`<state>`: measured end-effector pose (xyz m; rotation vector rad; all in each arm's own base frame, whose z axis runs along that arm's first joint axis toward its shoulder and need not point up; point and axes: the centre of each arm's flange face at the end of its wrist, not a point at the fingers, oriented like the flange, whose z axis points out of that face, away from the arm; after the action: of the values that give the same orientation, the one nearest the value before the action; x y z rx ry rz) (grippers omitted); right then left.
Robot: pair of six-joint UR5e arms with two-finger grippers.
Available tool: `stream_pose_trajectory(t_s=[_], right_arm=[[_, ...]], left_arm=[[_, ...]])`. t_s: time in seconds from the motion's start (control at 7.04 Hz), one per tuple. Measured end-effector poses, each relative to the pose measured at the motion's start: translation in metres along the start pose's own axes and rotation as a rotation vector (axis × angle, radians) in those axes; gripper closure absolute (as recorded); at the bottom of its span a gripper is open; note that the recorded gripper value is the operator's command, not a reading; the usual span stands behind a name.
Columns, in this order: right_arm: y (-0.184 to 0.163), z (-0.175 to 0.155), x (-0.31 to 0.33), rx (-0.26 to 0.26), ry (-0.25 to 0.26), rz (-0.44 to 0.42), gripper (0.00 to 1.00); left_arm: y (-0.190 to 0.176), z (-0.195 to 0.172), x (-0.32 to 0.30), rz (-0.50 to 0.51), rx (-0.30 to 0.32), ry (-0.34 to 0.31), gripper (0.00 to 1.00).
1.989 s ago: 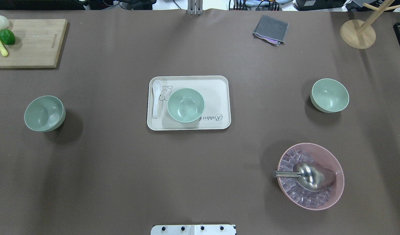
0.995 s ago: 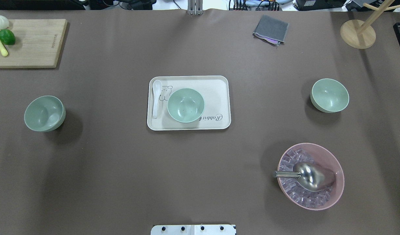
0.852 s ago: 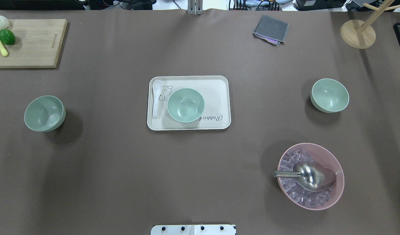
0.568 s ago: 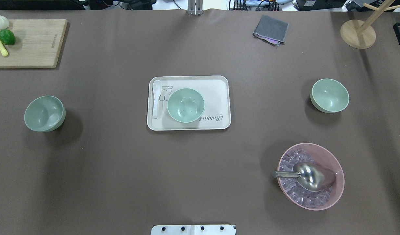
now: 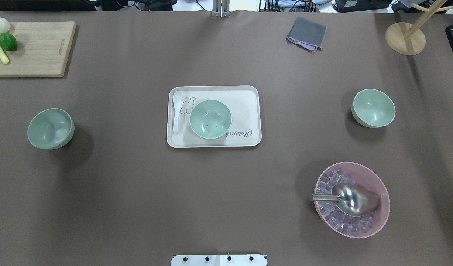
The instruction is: Stack green bowls together
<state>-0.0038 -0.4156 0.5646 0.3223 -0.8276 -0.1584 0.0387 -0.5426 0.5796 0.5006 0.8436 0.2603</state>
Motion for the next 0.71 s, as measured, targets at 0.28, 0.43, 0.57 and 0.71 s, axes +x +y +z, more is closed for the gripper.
stream_pose_trajectory(t_s=[0.28, 0.43, 0.57, 0.71], right_arm=[[-0.004, 0.035, -0.018, -0.054, 0.03, 0.096, 0.0], [-0.003, 0.048, -0.02, -0.072, 0.049, 0.106, 0.0], [-0.002, 0.053, -0.021, -0.079, 0.059, 0.1, 0.0], [-0.002, 0.055, -0.021, -0.081, 0.062, 0.091, 0.0]], left_arm=[[-0.009, 0.057, 0.059, -0.14, -0.053, 0.0, 0.02], [-0.01, 0.081, 0.087, -0.196, -0.076, 0.002, 0.03], [-0.007, 0.095, 0.104, -0.223, -0.094, 0.001, 0.09], [-0.001, 0.102, 0.11, -0.232, -0.106, 0.0, 0.19]])
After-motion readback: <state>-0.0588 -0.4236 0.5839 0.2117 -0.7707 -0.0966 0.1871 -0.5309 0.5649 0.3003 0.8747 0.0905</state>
